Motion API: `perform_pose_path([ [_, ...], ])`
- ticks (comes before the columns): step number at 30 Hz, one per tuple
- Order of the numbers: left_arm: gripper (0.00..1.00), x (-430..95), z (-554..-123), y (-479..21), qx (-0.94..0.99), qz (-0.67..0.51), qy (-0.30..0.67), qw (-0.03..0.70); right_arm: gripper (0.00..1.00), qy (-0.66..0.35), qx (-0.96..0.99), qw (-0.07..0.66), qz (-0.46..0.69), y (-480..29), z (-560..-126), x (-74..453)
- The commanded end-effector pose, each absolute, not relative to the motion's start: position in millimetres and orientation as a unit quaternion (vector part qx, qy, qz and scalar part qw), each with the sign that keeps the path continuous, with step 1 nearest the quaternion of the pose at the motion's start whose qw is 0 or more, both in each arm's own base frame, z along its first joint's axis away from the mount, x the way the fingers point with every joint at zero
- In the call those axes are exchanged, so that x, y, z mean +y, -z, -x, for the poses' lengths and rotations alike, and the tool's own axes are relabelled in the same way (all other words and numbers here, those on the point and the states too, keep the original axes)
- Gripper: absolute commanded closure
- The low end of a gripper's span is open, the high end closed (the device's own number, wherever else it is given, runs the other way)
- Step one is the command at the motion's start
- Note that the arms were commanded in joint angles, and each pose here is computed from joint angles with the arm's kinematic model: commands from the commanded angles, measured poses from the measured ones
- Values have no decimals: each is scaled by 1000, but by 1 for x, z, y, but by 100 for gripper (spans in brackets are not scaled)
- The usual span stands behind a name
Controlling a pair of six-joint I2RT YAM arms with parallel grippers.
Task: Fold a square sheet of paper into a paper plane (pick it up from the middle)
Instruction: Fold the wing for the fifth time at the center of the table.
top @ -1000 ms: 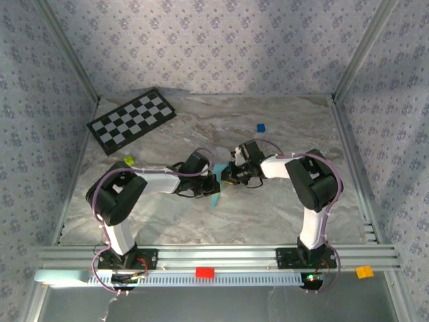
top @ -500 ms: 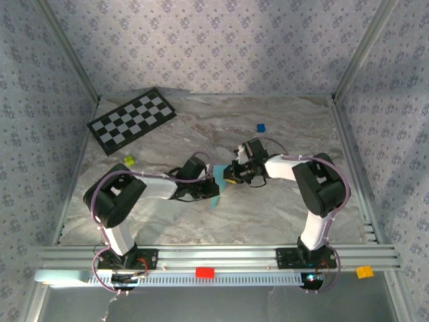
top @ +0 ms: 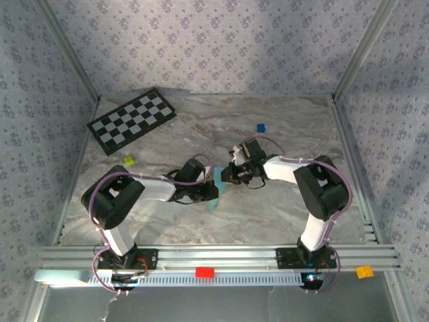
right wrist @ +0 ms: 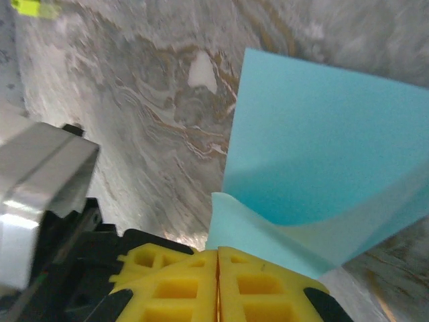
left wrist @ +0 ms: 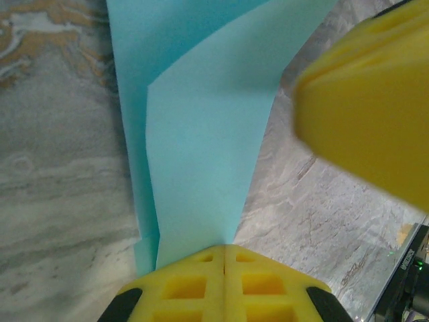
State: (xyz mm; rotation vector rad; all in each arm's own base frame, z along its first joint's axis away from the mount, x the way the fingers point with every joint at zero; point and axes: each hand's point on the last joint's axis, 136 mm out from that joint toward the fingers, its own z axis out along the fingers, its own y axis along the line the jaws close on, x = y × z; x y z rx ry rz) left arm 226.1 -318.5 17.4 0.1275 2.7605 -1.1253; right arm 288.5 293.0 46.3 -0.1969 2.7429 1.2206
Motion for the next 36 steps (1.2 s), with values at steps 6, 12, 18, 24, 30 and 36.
perform_pose_path([
  [6, 100, -280, -185, 29, 956, -30, 292, 2, 90, -366, 927, 65, 45, -15, -306, 281],
  [12, 100, -277, -182, 31, 956, -26, 291, 0, 90, -366, 927, 83, -13, -8, -333, 255],
  [18, 100, -277, -181, 32, 957, -27, 290, -1, 90, -328, 939, 95, -48, -6, -359, 233],
  [24, 100, -278, -181, 31, 957, -27, 290, 2, 88, -346, 930, 110, -66, -24, -374, 228],
  [30, 100, -279, -183, 29, 956, -27, 293, 6, 84, -376, 912, 160, -30, -75, -367, 239],
  [36, 100, -281, -185, 27, 956, -26, 294, 11, 84, -402, 908, 123, 1, -65, -326, 273],
])
